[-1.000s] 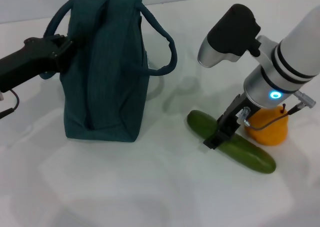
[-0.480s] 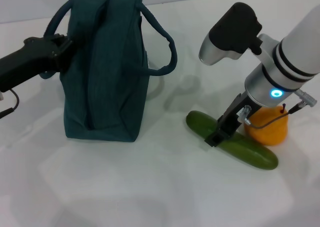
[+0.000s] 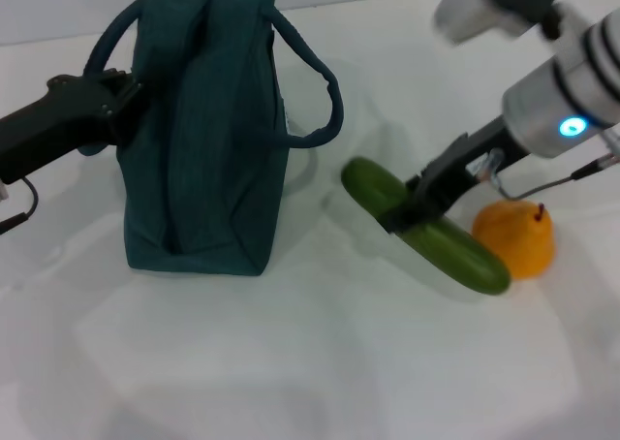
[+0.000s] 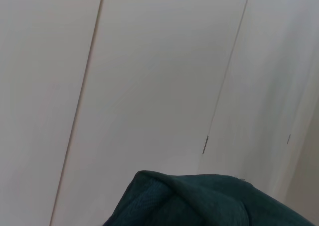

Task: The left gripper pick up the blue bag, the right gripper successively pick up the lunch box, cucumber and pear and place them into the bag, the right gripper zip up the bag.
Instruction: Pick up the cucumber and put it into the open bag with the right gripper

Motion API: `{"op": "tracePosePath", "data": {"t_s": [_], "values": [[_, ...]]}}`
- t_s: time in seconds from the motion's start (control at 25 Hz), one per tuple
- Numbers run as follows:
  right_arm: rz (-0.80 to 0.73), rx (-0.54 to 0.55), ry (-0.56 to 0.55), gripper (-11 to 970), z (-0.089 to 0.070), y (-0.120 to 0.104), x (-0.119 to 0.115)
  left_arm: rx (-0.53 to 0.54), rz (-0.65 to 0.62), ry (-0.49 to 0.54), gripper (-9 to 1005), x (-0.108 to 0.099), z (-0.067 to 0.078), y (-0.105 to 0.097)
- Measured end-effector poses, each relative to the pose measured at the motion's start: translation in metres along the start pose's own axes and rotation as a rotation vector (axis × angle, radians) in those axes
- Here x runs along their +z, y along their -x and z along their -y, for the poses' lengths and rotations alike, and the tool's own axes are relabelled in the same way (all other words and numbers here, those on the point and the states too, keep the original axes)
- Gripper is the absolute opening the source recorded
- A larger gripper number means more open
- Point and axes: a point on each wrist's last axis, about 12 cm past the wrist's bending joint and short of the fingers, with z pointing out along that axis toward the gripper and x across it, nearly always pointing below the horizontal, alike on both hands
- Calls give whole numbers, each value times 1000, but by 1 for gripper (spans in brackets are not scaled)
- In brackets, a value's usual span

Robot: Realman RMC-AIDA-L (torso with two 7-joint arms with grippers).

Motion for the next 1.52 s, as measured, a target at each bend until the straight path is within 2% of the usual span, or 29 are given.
{"op": "tracePosePath", "data": {"t_s": [0.28,0.48,0.6,1.04,1.4,1.52], "values": [[307,31,148,623,17,-11,-43,32,52,-9,56,-5,2,1],[592,-18,281,633,22,-21,-74,31,74,-9,56,-9,4,-1],[752,-46,336,640,26,-22,-84,34,81,-35,56,-9,8,-1],[1002,-92,435,662,40,16,-73,34,83,-148,56,-6,22,-3],[1039,-145,387,680,41,58,-39,44,64,-195,56,4,27,-2],[1034,-161,382,686,39,66,-27,52,55,-216,56,10,30,0]]}}
